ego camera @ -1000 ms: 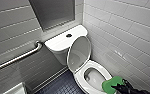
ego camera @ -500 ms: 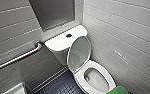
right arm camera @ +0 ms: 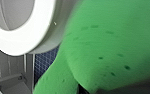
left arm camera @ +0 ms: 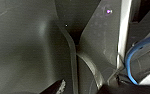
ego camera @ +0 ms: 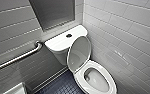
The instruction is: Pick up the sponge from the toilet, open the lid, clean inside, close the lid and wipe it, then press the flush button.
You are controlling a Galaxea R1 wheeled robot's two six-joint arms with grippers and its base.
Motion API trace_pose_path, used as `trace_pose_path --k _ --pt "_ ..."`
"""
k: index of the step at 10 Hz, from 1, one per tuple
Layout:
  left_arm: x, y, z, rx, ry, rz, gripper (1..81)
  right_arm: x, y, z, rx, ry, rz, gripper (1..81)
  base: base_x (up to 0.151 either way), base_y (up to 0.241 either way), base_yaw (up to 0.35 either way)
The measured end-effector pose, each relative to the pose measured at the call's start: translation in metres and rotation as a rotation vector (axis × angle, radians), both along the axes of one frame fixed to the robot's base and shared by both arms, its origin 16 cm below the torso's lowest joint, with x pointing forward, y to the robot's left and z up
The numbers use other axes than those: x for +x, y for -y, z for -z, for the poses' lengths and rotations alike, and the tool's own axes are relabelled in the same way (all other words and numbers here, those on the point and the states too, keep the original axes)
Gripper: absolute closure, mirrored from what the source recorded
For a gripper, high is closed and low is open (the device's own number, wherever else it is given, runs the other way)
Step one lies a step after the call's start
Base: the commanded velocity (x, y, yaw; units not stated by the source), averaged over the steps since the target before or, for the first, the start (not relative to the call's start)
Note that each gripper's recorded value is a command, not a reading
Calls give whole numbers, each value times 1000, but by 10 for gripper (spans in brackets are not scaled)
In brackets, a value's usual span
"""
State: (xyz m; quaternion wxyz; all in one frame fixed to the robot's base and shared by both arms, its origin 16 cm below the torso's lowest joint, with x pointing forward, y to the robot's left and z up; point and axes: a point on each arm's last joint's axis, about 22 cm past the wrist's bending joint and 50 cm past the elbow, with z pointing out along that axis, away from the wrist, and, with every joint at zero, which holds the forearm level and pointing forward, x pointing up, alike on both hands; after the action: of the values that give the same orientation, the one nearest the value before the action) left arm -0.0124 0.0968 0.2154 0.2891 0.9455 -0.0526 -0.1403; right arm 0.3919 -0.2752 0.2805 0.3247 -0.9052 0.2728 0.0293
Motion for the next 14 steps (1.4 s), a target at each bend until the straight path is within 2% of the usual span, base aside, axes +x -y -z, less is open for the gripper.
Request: trace_pose_path --k 1,2,4,6,7,8,9,11,14 --pt "0 0 0 -1 0 0 10 -27 2 2 -4 -43 -16 811 0 0 0" --pt "0 1 0 -2 0 0 10 -24 9 -3 -10 -36 -19 811 0 0 0" --pt "0 0 0 -2 0 1 10 22 34 -29 -26 37 -21 811 0 0 0" --pt "0 1 0 -2 0 1 10 55 12 -54 26 68 -80 811 0 0 0" --pt "0 1 0 -2 1 1 10 85 -1 -67 48 107 -112 811 0 0 0" --pt "0 1 0 -2 0 0 10 104 -1 -75 46 127 -133 811 0 0 0" --pt "1 1 0 -3 1 2 10 113 6 -80 26 115 -181 811 0 0 0" --pt "1 1 0 -2 1 2 10 165 3 -99 12 186 -234 811 0 0 0" --pt "1 0 1 -3 -4 11 10 168 -7 -93 1 143 -312 811 0 0 0"
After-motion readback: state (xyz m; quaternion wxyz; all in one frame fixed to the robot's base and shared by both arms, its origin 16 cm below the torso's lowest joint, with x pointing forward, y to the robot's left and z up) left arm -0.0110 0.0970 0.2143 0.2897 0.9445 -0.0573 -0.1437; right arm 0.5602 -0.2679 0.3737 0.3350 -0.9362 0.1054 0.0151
